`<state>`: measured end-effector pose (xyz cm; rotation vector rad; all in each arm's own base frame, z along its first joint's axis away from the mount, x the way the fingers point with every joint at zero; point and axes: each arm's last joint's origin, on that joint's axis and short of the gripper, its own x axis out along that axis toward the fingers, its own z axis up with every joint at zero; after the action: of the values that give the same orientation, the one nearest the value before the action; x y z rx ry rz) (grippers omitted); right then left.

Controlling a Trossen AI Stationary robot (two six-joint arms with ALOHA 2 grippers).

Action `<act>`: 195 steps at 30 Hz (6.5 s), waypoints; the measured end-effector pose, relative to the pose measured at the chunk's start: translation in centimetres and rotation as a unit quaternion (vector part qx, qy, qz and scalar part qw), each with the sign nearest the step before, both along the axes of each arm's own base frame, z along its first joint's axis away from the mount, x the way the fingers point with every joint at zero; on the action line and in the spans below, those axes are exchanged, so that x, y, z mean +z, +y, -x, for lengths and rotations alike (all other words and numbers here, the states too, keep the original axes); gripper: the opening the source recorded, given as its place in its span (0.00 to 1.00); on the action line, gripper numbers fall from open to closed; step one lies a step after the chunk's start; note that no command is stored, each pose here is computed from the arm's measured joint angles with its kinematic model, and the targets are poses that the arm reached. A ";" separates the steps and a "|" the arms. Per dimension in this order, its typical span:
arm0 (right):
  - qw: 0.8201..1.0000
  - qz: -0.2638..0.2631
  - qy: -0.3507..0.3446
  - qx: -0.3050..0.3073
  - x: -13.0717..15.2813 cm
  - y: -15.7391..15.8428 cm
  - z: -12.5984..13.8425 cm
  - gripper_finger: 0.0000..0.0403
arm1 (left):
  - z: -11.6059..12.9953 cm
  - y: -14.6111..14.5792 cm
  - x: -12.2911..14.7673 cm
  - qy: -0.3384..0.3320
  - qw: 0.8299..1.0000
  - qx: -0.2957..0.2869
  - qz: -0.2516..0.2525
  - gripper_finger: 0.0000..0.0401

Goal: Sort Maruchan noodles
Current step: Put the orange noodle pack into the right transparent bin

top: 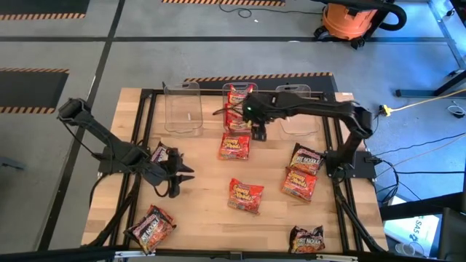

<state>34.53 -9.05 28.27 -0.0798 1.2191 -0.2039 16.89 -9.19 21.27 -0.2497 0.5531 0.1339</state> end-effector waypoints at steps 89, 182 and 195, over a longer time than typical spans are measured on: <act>0.976 -0.052 -0.213 0.001 -1.0 6.6 10.9 0.33 | -9.3 -1.0 -1.7 0.045 0.993 -0.075 -0.085 0.26; 0.978 -0.032 -0.061 -0.198 3.0 0.9 13.3 0.59 | -7.8 0.9 -2.0 -0.015 0.995 -0.064 -0.081 0.26; 0.979 -0.172 0.015 -0.105 -5.9 16.5 16.3 0.29 | -10.2 -3.5 -4.8 -0.046 0.995 -0.087 -0.030 0.26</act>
<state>18.24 7.49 22.39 0.3503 1.2775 -0.1736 27.08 -12.70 16.46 -0.1470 0.4771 -0.0306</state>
